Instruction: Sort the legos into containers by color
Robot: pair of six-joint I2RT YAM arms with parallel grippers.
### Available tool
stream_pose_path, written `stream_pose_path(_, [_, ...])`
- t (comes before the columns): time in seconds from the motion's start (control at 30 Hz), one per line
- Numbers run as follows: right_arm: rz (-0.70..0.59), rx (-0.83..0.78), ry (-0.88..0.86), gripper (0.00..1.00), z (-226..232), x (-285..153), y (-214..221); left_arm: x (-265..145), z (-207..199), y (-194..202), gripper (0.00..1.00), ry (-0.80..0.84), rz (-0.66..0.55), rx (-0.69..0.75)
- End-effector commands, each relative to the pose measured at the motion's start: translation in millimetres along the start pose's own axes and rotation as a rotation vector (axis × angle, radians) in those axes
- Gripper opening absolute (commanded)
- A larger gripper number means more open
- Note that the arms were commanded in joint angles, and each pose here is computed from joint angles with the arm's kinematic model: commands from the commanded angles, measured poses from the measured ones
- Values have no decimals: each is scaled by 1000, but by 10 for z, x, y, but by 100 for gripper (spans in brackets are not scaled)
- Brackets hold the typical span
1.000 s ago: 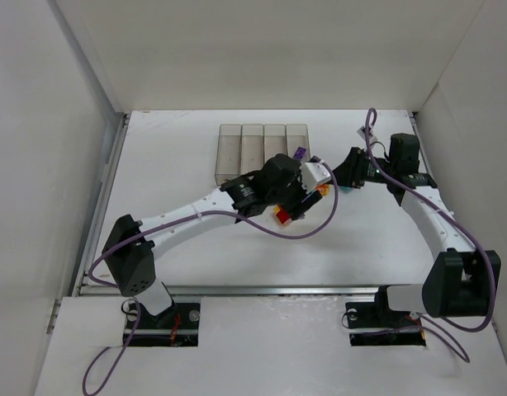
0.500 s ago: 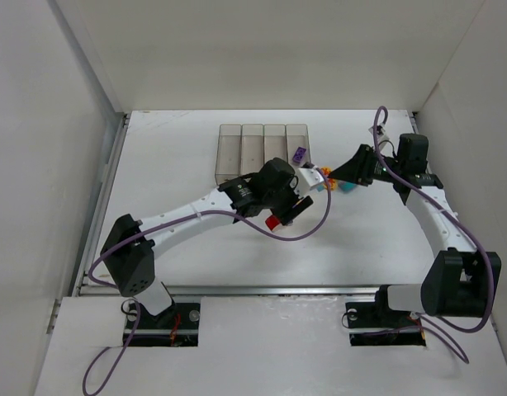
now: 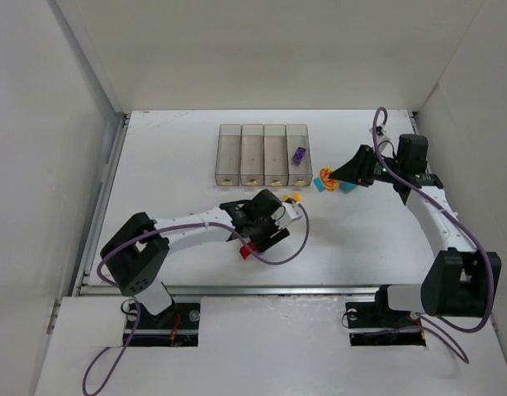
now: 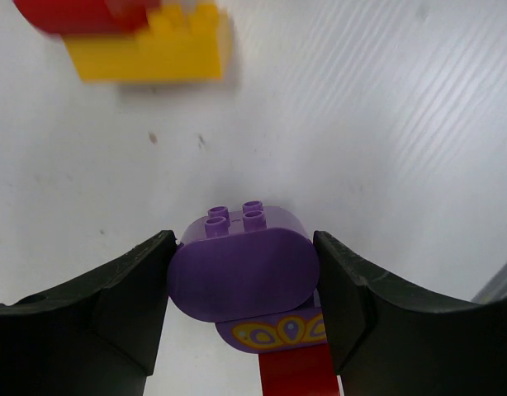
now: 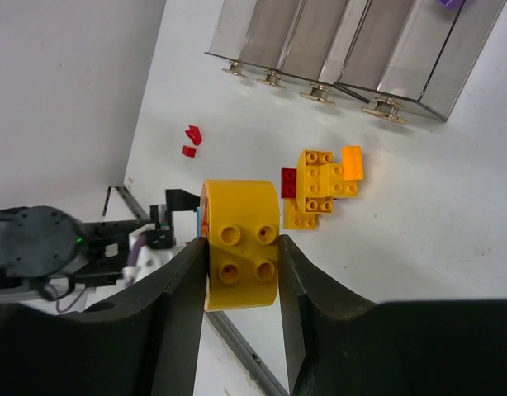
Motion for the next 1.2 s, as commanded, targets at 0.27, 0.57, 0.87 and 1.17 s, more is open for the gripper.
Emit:
stream_pose_path(0.27, [-49, -69, 3, 0, 112, -84, -82, 50, 87, 139, 44, -21, -51, 42])
stream_pose_path(0.57, [-43, -59, 6, 0, 83, -85, -26, -173, 258, -197, 82, -97, -100, 17])
stream_pose_path(0.87, [-66, -229, -140, 0, 443, -186, -183, -1451, 405, -1215, 85, 153, -744, 4])
stream_pose_path(1.17, [-179, -580, -268, 0, 1341, -437, -505, -2039, 564, -1835, 83, 689, -1021, -40])
Point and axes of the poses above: each gripper's point midway between its finger pads, its own x axis out along the fingers, its own z axis along the line the jaws close on, y = z × x, the point moved 5 cm from there along -x, back along the fingers, and after that the axes turned 6 degrees about x, right-handed, at the moved point
